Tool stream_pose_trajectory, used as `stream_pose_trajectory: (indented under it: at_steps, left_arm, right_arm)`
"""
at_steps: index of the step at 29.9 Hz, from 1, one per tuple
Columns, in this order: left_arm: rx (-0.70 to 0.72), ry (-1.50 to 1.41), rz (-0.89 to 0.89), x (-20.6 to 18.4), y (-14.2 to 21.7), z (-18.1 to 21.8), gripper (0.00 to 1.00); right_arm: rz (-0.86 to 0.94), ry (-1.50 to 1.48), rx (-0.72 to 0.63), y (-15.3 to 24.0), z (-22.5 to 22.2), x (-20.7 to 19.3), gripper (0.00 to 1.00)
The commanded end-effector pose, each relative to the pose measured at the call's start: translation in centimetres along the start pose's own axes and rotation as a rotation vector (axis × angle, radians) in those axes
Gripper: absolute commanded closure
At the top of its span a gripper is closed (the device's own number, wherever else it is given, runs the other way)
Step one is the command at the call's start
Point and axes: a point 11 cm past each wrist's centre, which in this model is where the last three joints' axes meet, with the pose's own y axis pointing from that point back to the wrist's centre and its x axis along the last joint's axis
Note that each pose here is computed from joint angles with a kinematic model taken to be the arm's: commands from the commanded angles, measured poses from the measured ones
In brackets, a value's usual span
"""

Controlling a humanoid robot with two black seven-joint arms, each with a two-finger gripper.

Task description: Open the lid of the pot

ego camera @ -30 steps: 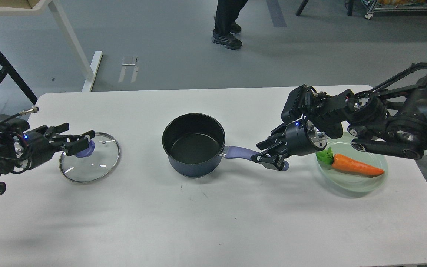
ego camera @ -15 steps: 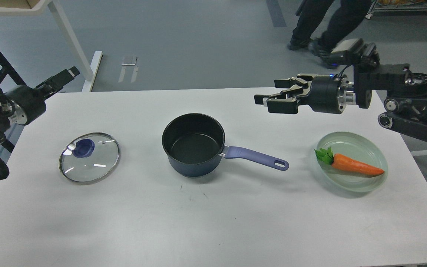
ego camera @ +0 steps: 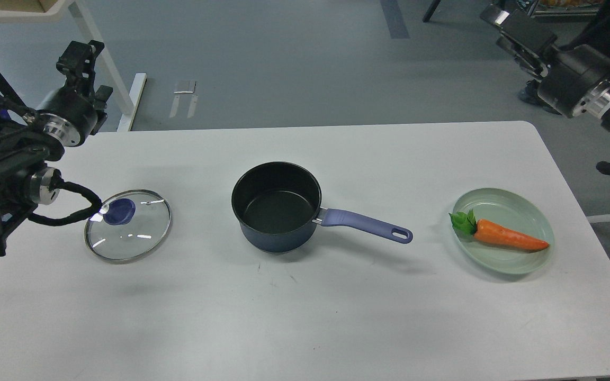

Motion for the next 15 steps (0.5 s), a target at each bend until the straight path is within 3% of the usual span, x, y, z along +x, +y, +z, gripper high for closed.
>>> stream_pose_trajectory:
  at_steps: [1, 6, 15]
  left_arm:
    - [-0.007, 0.125, 0.024, -1.1, -0.9, -0.5, 0.0]
    - [-0.025, 0.264, -0.003, -3.4, -1.6, -0.8, 0.0]
    - [-0.024, 0.407, 0.05, -3.4, -2.0, -0.8, 0.0]
  right_arm:
    - [0.097, -0.198, -0.012, -0.4, 0.2, 0.4, 0.01]
    - [0.208, -0.459, -0.036, -1.1, 1.0, 0.4, 0.01]
    - [0.436, -0.865, -0.095, -1.5, 4.9, 0.5, 0.02]
